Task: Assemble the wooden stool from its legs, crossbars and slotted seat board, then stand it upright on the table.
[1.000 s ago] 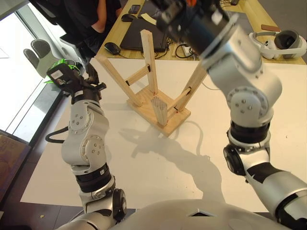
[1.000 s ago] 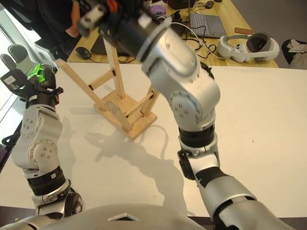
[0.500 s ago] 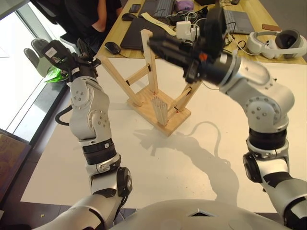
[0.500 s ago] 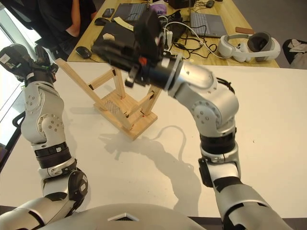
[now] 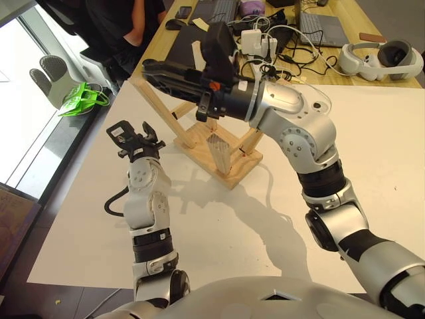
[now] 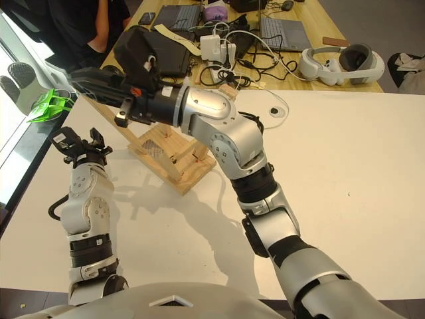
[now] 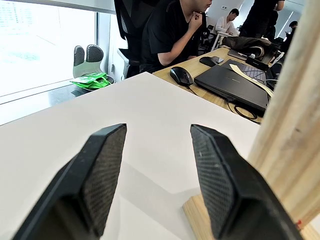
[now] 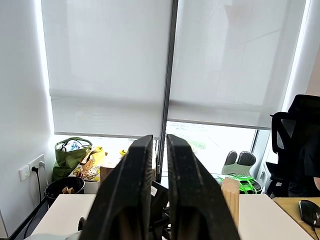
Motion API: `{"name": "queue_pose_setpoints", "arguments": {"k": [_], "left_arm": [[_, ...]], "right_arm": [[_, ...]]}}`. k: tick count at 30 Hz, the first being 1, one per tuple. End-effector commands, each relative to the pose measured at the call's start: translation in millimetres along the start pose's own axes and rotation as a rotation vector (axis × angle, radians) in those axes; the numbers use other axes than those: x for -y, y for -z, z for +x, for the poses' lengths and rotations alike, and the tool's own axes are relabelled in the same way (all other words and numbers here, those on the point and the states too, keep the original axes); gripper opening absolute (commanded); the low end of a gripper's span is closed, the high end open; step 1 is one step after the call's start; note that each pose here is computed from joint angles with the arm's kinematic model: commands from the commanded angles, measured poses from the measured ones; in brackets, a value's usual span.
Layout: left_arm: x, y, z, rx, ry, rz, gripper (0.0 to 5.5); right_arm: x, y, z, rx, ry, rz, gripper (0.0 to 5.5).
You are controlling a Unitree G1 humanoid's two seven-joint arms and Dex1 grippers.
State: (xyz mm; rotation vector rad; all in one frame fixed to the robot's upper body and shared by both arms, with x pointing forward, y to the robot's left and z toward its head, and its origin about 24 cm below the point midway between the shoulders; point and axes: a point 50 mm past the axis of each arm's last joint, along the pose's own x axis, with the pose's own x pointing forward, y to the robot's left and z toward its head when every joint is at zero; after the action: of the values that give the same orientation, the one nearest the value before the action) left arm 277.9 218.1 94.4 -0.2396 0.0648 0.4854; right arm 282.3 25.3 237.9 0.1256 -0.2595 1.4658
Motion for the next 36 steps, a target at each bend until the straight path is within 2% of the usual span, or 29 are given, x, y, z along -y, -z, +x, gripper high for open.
{"name": "queue_pose_setpoints", "arguments": {"k": [1,5,10,12,17,20,25,31,34,36], "left_arm": [[3,-17,20,0.058,0.0,-0.013,2.35],[-1,-25,30,0.091,-0.021,-0.039,2.35],[-11,-26,34,0.105,-0.062,-0.056,2.35],[-12,-28,34,0.114,-0.068,-0.06,2.35],[-20,-27,29,0.117,-0.096,-0.063,2.35],[-23,-26,27,0.114,-0.11,-0.063,2.35],[-26,-24,21,0.107,-0.124,-0.063,2.35],[-31,-22,17,0.092,-0.129,-0.05,2.35],[-33,-21,14,0.079,-0.129,-0.037,2.35],[-34,-20,12,0.074,-0.13,-0.031,2.35]], "right_arm": [[-3,-3,8,-0.052,-0.067,0.005,0.47],[-16,17,-1,-0.161,-0.153,0.021,0.47],[-6,-2,7,-0.113,-0.146,0.007,0.47],[-14,5,5,-0.155,-0.213,0.012,0.47],[-35,28,-16,-0.307,-0.426,0.018,0.47],[-37,44,-38,-0.445,-0.51,-0.114,0.47],[-6,58,-58,-0.595,-0.383,-0.372,0.47],[38,55,-82,-0.661,-0.182,-0.452,0.47],[41,44,-86,-0.597,-0.153,-0.422,0.47],[35,24,-79,-0.437,-0.135,-0.311,0.47]]}}
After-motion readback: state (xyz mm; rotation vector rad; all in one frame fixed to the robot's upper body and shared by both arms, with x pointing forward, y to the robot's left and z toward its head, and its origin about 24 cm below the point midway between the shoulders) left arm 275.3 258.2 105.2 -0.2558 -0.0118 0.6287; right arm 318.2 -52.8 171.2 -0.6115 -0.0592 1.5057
